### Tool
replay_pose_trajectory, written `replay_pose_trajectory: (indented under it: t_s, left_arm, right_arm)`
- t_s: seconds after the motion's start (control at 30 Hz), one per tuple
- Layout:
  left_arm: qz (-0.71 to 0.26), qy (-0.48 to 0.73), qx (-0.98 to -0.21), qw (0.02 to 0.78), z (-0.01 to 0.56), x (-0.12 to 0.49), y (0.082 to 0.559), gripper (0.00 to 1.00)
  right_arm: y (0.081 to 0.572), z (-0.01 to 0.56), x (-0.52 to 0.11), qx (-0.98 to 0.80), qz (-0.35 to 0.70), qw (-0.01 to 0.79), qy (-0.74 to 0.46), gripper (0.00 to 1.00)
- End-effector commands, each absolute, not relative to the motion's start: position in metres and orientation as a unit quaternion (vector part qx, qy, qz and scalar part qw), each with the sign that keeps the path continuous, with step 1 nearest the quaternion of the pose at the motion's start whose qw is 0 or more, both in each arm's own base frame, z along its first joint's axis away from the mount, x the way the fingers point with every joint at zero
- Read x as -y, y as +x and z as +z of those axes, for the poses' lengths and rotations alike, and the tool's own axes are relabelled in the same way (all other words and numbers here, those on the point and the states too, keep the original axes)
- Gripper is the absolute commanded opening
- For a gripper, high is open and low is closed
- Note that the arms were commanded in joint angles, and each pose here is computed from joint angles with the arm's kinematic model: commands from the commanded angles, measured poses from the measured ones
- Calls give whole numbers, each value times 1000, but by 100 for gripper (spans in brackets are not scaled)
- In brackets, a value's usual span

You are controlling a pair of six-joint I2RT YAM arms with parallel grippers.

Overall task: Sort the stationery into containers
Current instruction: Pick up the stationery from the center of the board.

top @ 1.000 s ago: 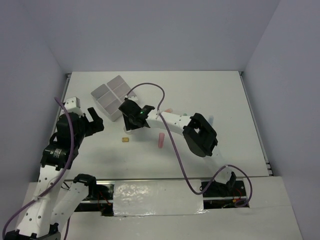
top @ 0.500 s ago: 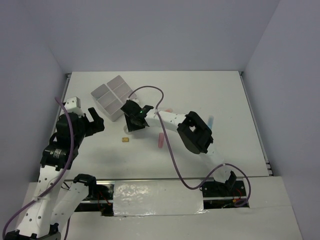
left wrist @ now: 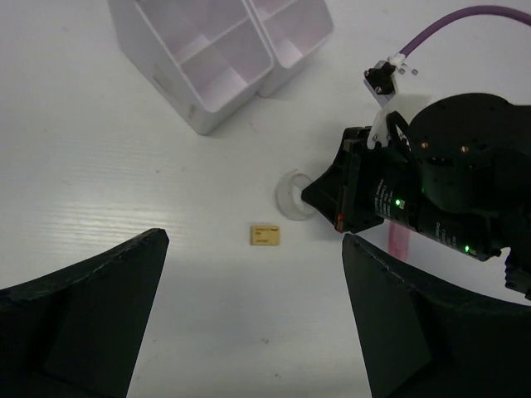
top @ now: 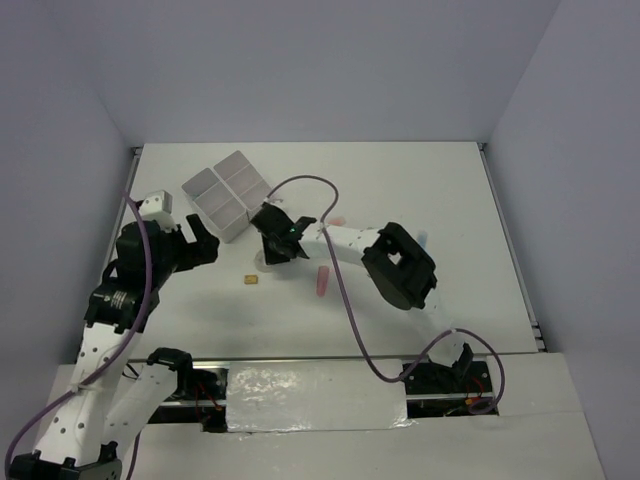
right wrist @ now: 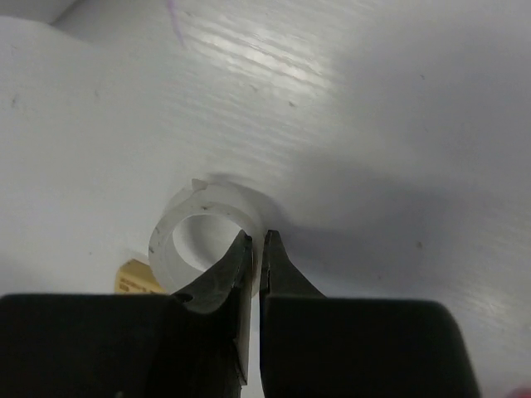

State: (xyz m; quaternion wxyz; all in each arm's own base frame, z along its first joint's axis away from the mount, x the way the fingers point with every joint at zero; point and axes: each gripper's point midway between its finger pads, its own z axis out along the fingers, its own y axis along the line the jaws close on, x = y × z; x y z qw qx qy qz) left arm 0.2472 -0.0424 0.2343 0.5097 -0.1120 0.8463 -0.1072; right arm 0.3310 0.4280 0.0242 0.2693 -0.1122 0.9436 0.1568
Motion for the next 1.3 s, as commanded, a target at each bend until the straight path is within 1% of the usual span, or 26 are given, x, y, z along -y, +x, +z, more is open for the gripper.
replay_pose_trajectory:
  t_s: [0.0,0.07,0.13,0.2,0.33,0.5,0.53,0.57,0.67,0.73,0.8,0.83,0.87,0.97,1.03,1.1,1.13,1.23,1.27]
  left_arm:
    - [-204,-83,-844,490,237,80,253,99]
    - [-259,-86,-834,480,235,98,257,99]
    - [-316,-87,-821,468,238,117,259,99]
    - [-342,-100,-815,456,238,125,261,96]
    - [-371,-109,-811,439,237,137,269,94]
    - [-403,-88,-812,412,235,164,267,90]
    - [-407,-87,-811,411,235,166,268,88]
    - [-410,-82,-810,410,235,171,267,82]
    - [-396,-86,-822,401,225,172,269,76]
    - [-390,-83,-827,396,219,174,270,73]
    - [-388,-81,-830,393,216,175,271,66]
    - [-389,-80,-829,393,217,176,272,60]
    - [-388,-79,-830,393,216,177,273,52]
    - [-382,-77,-832,395,216,177,276,46]
    - [-380,-75,-833,394,214,178,278,45]
    - [-388,-66,-827,401,220,182,280,28]
    - [-392,-59,-824,404,222,184,280,16]
    - [-388,-41,-817,425,231,186,284,0]
    - [-378,-25,-815,439,237,185,286,0]
  right_arm:
    - [334,84,-419,-917,217,327,-63,0]
    - [323,110,-414,-899,258,351,-49,0]
    - [314,124,-410,-887,278,365,-39,0]
    - [304,142,-403,-869,303,389,-38,0]
    - [285,175,-397,-840,340,422,-45,0]
    - [276,197,-399,-826,357,432,-58,0]
    - [275,201,-400,-823,361,434,-58,0]
    - [274,204,-400,-821,365,435,-58,0]
    - [271,212,-400,-815,373,440,-58,0]
    - [270,216,-396,-812,375,444,-58,0]
    - [269,221,-396,-809,377,446,-61,0]
    - [268,221,-397,-810,378,444,-63,0]
    - [266,223,-397,-808,381,445,-66,0]
    - [263,225,-399,-805,387,443,-72,0]
    - [261,226,-401,-803,394,440,-79,0]
    - [261,226,-402,-803,396,438,-80,0]
    - [260,226,-403,-803,396,438,-83,0]
    - [255,229,-406,-796,410,435,-93,3]
    - [253,230,-404,-794,414,435,-96,10]
